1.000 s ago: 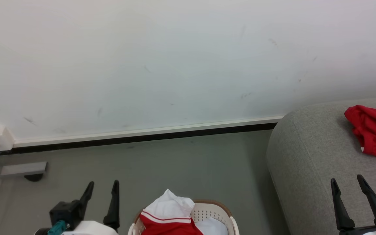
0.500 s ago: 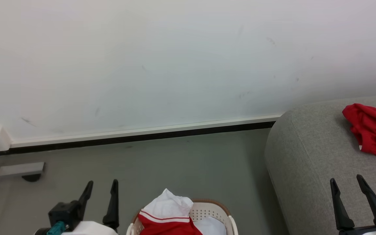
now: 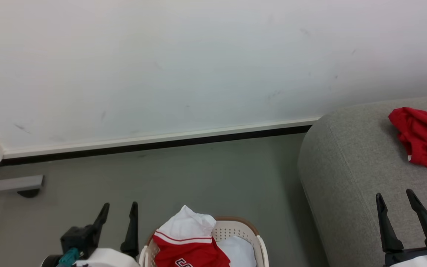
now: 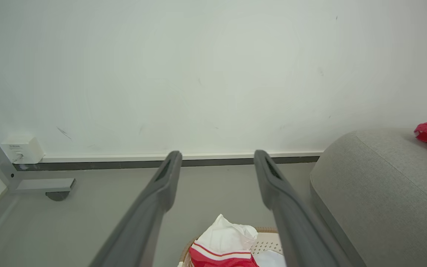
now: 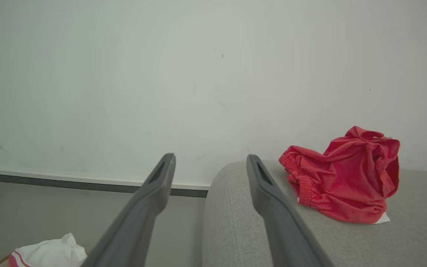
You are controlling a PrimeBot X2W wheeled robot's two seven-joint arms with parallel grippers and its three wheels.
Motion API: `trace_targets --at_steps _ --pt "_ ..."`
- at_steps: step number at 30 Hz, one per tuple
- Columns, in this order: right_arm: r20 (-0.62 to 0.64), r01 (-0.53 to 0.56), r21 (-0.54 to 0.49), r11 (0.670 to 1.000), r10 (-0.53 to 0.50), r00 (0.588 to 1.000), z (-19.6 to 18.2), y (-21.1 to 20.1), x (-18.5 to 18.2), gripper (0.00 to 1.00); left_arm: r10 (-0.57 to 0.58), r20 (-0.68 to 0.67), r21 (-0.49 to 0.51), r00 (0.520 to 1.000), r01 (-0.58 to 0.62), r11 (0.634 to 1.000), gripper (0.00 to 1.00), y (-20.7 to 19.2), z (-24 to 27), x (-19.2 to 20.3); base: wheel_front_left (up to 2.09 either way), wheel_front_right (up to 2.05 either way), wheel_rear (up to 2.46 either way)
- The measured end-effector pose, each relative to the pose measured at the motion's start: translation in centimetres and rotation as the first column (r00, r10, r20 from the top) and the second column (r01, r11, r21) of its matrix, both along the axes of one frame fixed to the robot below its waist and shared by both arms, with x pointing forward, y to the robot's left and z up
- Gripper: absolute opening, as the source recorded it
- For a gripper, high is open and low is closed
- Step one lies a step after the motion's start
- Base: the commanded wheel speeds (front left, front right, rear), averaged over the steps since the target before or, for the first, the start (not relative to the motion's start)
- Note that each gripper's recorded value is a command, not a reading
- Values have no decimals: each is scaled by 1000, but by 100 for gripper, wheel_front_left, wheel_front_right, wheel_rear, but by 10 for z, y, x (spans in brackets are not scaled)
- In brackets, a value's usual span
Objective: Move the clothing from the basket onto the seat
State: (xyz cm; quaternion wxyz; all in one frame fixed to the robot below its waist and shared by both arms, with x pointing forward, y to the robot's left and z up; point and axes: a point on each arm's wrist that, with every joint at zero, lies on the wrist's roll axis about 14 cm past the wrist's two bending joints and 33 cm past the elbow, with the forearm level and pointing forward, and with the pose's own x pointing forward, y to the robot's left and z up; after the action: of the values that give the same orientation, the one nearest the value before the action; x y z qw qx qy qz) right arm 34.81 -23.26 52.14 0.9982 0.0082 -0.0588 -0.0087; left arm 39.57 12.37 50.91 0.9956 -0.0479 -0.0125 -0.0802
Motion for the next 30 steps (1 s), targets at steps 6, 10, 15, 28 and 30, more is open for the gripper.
trace_targets --at_steps 6,10,15,28,30 --pt "7 3 6 1000 -3 1000 3 -2 14 100 -65 -47 37 997 67 997 100 -23 -10 21 0 0 0" --pt "22 -4 10 1000 4 1000 8 0 35 100 -117 -121 74 986 127 989 100 -44 -28 44 0 0 0" --pt "24 -13 4 1000 13 1000 7 1 63 100 -185 -239 97 953 213 972 100 -77 -64 69 0 0 0" --pt "29 -33 6 999 33 999 -7 0 134 100 -252 -654 152 713 450 880 100 -135 -216 85 0 0 0" --pt "24 -37 5 999 37 999 -13 0 143 100 -239 -701 153 672 469 870 100 -136 -241 82 0 0 0"
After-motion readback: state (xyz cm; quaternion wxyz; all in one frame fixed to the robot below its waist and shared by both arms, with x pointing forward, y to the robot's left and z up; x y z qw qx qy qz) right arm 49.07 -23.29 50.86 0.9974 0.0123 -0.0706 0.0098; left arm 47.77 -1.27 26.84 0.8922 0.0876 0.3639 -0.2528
